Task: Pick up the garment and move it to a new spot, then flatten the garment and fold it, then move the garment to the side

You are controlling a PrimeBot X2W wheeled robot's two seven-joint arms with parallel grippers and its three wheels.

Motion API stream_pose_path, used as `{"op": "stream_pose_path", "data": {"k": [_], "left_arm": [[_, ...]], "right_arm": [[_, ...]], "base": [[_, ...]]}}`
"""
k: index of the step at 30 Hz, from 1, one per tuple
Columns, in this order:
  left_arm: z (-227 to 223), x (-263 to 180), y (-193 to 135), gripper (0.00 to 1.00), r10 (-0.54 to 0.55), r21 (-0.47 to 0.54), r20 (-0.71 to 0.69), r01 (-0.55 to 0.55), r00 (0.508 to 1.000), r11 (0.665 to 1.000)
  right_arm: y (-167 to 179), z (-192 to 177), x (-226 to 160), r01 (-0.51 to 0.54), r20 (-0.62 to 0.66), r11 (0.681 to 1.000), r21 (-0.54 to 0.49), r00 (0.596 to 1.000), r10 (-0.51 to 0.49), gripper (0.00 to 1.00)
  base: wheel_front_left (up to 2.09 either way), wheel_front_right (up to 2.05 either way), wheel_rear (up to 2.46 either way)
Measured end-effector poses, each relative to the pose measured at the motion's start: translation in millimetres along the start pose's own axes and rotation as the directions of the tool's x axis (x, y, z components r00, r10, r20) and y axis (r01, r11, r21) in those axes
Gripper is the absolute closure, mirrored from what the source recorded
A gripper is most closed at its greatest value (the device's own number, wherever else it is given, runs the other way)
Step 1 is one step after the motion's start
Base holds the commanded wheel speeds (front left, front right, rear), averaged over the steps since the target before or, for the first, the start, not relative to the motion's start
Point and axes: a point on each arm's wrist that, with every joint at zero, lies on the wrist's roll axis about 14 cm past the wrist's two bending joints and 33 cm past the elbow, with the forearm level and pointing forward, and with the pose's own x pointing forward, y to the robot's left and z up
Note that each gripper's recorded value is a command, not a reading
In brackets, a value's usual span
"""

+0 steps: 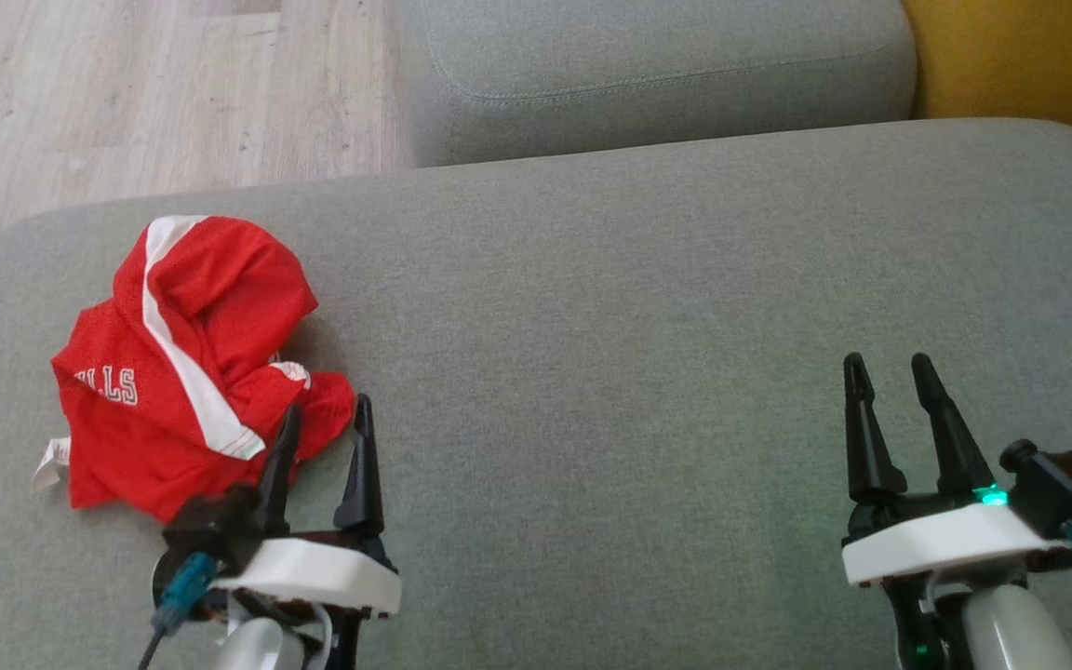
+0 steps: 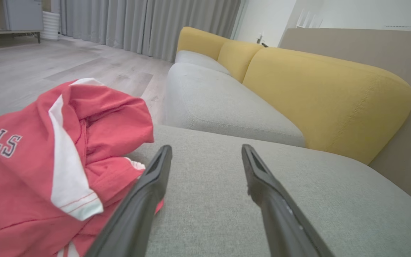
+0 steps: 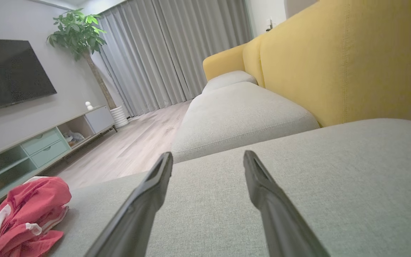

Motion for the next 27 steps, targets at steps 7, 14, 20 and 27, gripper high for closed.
{"op": "stream_pose_path", "data": {"k": [7,14,20,27], "left_arm": [[-2,2,-11,0.0,-0.038,0.112,0.002,0.037,0.999,0.993],[2,6,-22,0.0,-0.085,0.273,0.027,0.074,0.996,0.959],[3,5,-29,0.0,-0.101,0.316,0.046,0.081,0.994,0.945],[22,8,-25,0.0,-0.067,0.229,0.117,0.039,0.991,0.973]], "right_arm": [[4,4,1,-0.022,0.013,0.993,-0.114,1.0,0.023,0.0],[11,2,1,-0.052,0.011,0.973,-0.225,0.998,0.056,0.0],[17,6,2,-0.071,0.026,0.959,-0.274,0.996,0.081,0.0],[16,10,2,-0.063,0.053,0.971,-0.229,0.996,0.077,0.0]], "base": [[0.0,0.0,0.0],[0.0,0.0,0.0],[0.0,0.0,0.0],[0.0,0.0,0.0]]}}
